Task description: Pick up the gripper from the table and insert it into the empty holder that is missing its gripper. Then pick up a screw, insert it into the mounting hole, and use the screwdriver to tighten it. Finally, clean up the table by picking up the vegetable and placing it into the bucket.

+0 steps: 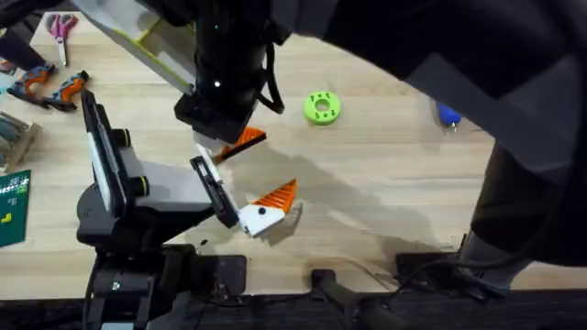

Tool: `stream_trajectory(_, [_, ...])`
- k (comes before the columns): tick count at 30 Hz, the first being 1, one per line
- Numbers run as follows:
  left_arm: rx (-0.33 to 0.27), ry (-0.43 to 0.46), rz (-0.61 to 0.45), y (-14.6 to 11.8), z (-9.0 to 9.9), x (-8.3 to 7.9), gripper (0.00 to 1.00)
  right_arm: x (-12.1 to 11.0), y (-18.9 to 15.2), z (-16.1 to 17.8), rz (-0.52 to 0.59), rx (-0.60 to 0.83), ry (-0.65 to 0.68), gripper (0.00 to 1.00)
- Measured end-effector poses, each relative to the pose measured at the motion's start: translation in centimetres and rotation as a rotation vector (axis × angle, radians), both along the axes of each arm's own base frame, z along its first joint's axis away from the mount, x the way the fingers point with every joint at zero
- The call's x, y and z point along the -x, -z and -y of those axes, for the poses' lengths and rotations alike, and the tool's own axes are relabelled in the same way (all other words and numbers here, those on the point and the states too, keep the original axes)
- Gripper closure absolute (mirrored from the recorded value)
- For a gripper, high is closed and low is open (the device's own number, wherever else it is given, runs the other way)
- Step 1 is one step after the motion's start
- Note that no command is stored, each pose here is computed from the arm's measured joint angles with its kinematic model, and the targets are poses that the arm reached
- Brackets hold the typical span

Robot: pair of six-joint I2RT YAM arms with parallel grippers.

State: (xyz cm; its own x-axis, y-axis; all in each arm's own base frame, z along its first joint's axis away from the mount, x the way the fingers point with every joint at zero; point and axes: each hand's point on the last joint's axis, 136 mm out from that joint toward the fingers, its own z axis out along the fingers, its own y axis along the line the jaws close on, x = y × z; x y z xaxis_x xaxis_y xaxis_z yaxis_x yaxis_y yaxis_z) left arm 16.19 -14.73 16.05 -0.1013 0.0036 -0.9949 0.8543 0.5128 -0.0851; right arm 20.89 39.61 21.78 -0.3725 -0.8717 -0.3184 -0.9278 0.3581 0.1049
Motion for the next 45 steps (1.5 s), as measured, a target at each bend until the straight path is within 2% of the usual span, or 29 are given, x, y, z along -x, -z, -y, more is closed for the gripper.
stream_trajectory(12, [0.0, 0.001, 0.0, 0.0, 0.0, 0.0, 0.015, 0.0, 0.2, 0.1, -0.005, 0.008, 0.002, 0.994])
stream_trajectory(13, [0.0, 0.0, 0.0, 0.0, 0.0, 0.0, 0.015, 0.0, 0.2, 0.1, -0.006, 0.008, 0.005, 0.966])
stream_trajectory(17, [0.0, 0.0, 0.0, 0.0, 0.0, 0.0, 0.015, 0.0, 0.2, 0.2, -0.008, 0.011, 0.009, 0.615])
stream_trajectory(19, [0.0, -0.001, -0.001, 0.0, 0.0, 0.0, 0.015, -0.3, 0.3, 0.4, -0.005, 0.016, 0.015, 0.484])
stream_trajectory(20, [0.0, 0.0, 0.0, 0.0, 0.0, 0.0, 0.015, -0.9, 0.3, 0.7, -0.003, 0.016, 0.033, 0.336])
stream_trajectory(23, [0.0, 0.0, 0.0, 0.0, 0.0, 0.0, 0.015, -1.3, 0.1, 0.8, 0.0, 0.011, 0.04, 0.265])
stream_trajectory(27, [0.0, 0.001, 0.0, 0.0, 0.0, 0.0, 0.015, -2.0, -1.0, 1.4, 0.011, -0.021, 0.063, 0.237])
stream_trajectory(33, [0.0, 0.001, 0.0, 0.0, 0.0, 0.0, 0.015, -4.4, -5.4, 4.7, 0.07, -0.106, 0.154, 0.229])
stream_trajectory(35, [0.0, 0.001, 0.0, 0.0, 0.0, 0.0, 0.015, -5.5, -6.9, 6.3, 0.093, -0.136, 0.204, 0.228])
stream_trajectory(36, [0.0, 0.001, 0.0, 0.0, 0.0, 0.0, 0.015, -7.9, -9.2, 9.8, 0.13, -0.178, 0.313, 0.226])
stream_trajectory(45, [0.0, 0.001, 0.0, 0.0, 0.0, 0.0, 0.015, -12.3, -10.8, 17.9, 0.162, -0.179, 0.547, 0.223])
